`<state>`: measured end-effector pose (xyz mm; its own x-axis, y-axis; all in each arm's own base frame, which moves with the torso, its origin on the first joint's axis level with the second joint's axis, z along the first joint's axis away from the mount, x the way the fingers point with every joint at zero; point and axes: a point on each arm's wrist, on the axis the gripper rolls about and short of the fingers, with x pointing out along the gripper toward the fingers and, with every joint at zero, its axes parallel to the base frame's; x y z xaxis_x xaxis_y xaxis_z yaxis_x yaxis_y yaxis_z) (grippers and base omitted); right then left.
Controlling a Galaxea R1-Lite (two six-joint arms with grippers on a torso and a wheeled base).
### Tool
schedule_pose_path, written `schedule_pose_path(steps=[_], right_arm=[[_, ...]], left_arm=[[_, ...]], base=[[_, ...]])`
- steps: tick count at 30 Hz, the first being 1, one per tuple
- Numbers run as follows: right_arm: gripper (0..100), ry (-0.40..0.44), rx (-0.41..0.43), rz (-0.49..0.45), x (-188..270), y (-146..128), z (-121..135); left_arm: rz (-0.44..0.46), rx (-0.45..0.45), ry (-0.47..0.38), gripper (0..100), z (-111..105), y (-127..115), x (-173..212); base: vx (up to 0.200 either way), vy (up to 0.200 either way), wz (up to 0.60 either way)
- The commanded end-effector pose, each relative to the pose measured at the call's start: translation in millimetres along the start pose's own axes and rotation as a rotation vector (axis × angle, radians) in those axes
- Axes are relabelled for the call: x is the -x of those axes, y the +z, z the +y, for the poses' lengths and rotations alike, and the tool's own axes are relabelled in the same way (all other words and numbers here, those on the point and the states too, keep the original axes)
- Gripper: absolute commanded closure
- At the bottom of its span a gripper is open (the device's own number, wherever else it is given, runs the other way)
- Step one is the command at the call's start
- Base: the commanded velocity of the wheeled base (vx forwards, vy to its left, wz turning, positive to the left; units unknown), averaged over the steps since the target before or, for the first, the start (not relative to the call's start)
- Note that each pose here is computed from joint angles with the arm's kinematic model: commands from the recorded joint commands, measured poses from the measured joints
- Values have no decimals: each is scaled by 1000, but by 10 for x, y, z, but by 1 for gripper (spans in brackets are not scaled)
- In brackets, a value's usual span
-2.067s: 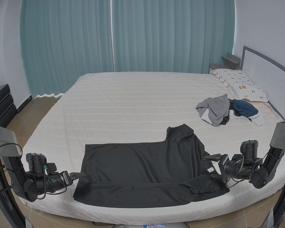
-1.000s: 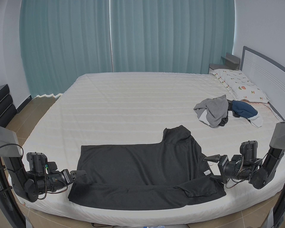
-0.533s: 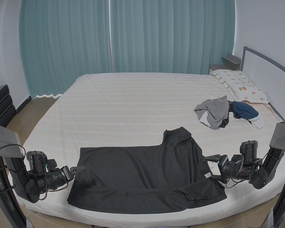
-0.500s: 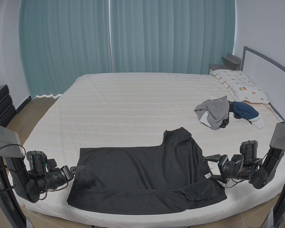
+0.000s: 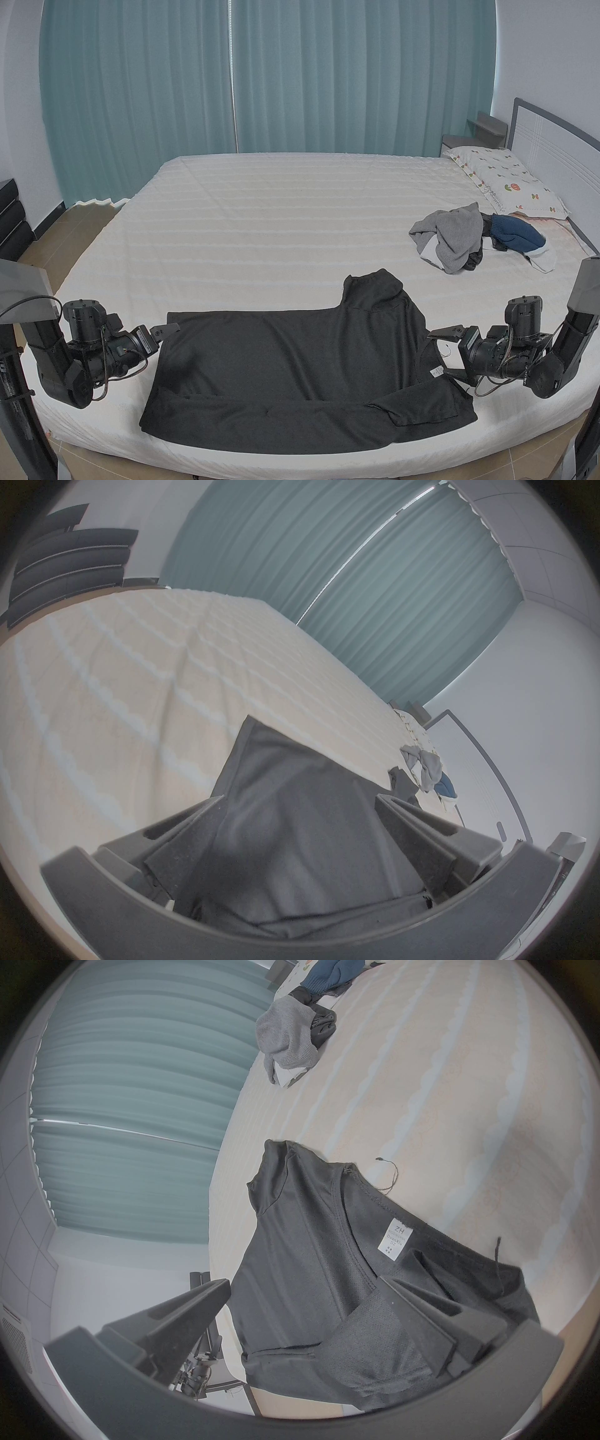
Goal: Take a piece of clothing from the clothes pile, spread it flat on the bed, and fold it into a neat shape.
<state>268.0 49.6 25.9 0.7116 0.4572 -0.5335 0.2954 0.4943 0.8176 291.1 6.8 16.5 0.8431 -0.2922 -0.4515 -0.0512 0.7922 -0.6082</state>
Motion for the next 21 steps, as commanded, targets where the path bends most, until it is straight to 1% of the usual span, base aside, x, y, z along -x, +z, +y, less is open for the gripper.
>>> schedule_pose_path(steps=[1,2,5,8,9,13,17,21], right_arm=[[0,0,2,1,1,-2,-1],[0,-3,1,2,0,-5,-7],[0,-5,3,4,-5,-6,-14],[0,-6,2,4,-7,-7,-17],[0,-7,2,3,-12,-5,-18],[0,-8,1,4,-19,-4,-21],[0,-11,2,5,-19,-7,-28],[0,-11,2,5,-19,-7,-28]], left_arm=[[17,5,17,0,101,72,-333],[24,9,23,0,112,144,-452],[19,11,30,0,135,290,-644],[7,3,31,0,168,393,-786],[6,-15,39,0,207,415,-839],[41,-68,69,0,328,410,-950],[15,-79,60,0,348,485,-1106],[18,-78,60,0,385,470,-1168]], base=[[0,0,0],[0,0,0],[0,0,0],[0,0,0],[0,0,0],[0,0,0],[0,0,0],[0,0,0]])
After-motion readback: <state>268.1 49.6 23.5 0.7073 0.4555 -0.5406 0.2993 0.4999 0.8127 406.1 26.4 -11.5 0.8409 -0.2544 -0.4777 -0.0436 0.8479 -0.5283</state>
